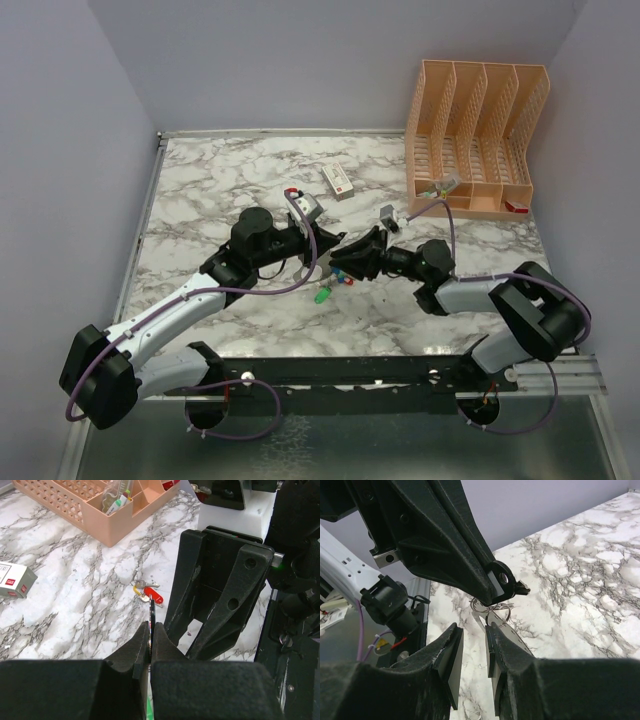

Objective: Remove the keys from the keyring

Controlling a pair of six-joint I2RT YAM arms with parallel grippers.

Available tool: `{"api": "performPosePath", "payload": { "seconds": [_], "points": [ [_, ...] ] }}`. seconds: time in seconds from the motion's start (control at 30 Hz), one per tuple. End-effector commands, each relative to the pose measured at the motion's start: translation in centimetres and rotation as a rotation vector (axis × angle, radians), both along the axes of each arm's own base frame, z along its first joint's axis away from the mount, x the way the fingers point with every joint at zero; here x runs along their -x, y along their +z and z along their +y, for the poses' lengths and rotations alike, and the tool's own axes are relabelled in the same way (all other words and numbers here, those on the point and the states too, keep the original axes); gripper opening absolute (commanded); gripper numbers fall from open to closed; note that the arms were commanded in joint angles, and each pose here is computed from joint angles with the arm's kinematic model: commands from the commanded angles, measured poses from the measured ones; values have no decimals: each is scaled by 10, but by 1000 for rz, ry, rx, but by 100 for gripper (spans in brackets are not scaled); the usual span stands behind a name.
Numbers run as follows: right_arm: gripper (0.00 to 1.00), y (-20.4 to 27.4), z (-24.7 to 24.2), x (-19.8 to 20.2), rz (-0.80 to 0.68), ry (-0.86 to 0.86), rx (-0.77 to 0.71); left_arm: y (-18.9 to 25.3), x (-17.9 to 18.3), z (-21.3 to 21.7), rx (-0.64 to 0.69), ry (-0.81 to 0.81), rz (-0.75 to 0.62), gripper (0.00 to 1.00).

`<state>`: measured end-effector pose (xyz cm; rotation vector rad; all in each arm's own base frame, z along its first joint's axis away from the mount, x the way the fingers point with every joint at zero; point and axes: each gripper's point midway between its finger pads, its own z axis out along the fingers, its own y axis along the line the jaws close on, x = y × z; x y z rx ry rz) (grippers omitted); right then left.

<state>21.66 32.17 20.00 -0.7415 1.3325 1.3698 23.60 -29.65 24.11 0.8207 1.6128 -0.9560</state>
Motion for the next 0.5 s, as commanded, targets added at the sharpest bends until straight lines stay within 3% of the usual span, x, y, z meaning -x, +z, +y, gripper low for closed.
{"api": "performPosePath", "payload": {
  "seconds": [0.0, 0.47],
  "points": [
    [34, 6, 3, -2, -31, 10, -24, 14, 1, -1, 47, -10, -36, 0],
    [34, 2, -3, -13, -66, -74, -19, 16, 1, 0, 61, 1, -28, 0]
  ]
}}
